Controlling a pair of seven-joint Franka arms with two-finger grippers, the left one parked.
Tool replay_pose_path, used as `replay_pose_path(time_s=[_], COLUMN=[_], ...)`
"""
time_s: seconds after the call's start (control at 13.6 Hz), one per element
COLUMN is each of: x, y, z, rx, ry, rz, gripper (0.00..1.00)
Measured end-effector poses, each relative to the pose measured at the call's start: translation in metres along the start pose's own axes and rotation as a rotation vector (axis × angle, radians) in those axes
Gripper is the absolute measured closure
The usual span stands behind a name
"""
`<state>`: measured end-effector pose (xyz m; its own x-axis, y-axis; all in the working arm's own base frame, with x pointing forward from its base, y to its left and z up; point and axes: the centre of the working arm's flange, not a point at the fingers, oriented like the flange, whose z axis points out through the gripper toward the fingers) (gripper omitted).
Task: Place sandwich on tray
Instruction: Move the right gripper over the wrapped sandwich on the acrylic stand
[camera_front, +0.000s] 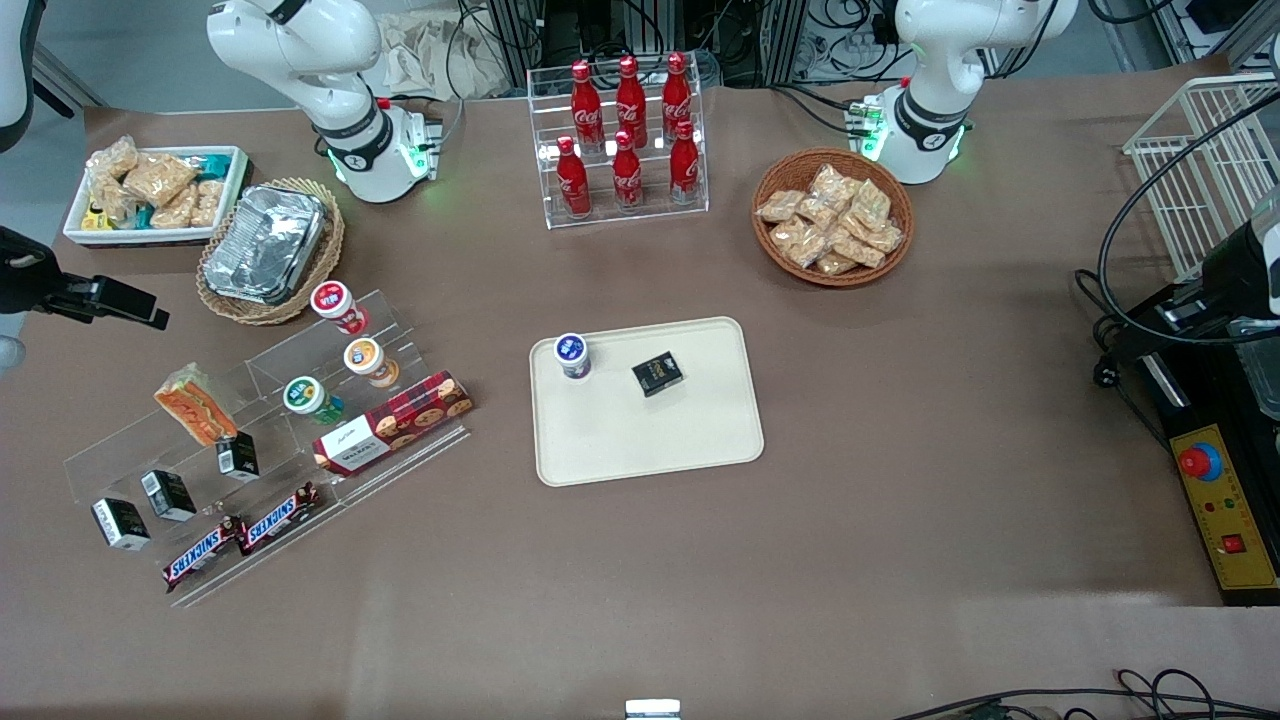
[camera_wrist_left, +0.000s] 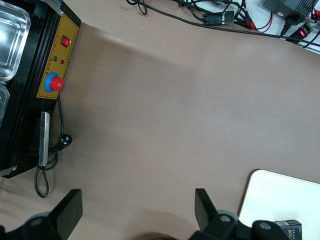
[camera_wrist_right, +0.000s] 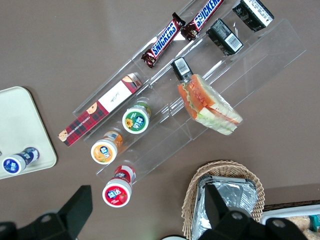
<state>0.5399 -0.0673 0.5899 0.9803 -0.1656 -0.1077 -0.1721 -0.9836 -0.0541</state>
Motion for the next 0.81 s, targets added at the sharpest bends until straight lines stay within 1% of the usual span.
replay_pose_path(time_s=[0.44, 0.66, 0.81], x=[0.002, 0.006, 0.007], y=[-0.001, 0.005, 0.009], z=[0.003, 0.005, 0.004], rx=[-0.006, -0.049, -0.053], ry=[-0.005, 0.010, 0.013], rz=[-0.003, -0.050, -0.111], gripper=[0.00, 0.00, 0.00])
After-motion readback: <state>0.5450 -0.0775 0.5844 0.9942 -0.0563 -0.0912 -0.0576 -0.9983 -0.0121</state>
